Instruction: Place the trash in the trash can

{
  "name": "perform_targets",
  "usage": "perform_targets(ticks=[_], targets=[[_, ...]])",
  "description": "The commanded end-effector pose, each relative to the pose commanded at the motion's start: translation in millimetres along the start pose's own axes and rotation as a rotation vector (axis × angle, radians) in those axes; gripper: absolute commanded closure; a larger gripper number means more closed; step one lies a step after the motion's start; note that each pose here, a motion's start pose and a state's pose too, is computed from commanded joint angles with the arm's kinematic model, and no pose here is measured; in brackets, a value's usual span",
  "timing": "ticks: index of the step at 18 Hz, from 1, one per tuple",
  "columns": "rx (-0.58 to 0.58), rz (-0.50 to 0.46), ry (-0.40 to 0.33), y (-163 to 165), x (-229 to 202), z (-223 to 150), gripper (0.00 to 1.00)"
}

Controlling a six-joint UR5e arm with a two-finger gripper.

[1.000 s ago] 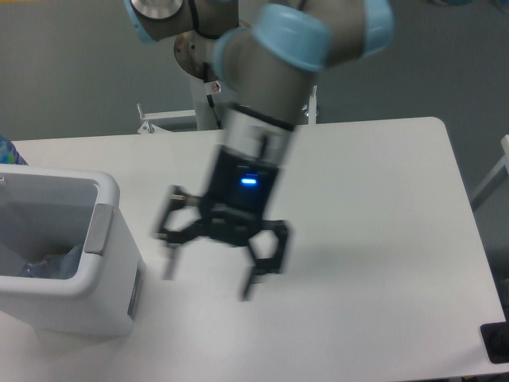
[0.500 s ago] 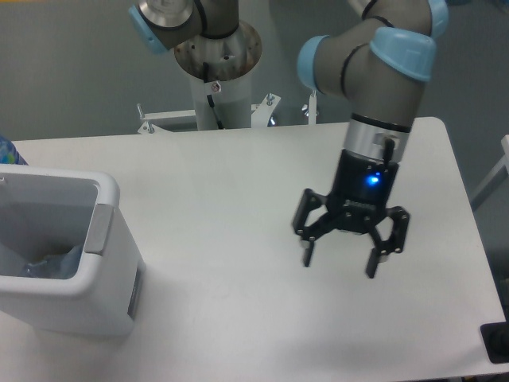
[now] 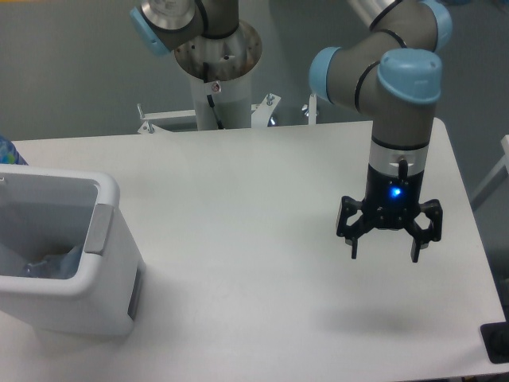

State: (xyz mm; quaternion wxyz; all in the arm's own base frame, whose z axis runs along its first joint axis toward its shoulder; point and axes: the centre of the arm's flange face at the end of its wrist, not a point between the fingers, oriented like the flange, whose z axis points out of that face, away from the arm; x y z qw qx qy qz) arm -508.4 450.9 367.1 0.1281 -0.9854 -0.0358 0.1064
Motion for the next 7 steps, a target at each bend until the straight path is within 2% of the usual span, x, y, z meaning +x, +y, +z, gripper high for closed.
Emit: perform_targets(ticks=[2, 7], targets=[[-0.087, 0.097, -0.009, -12, 15, 11, 0.00], [-0.115, 0.111, -0.010, -12, 20, 21, 0.00]])
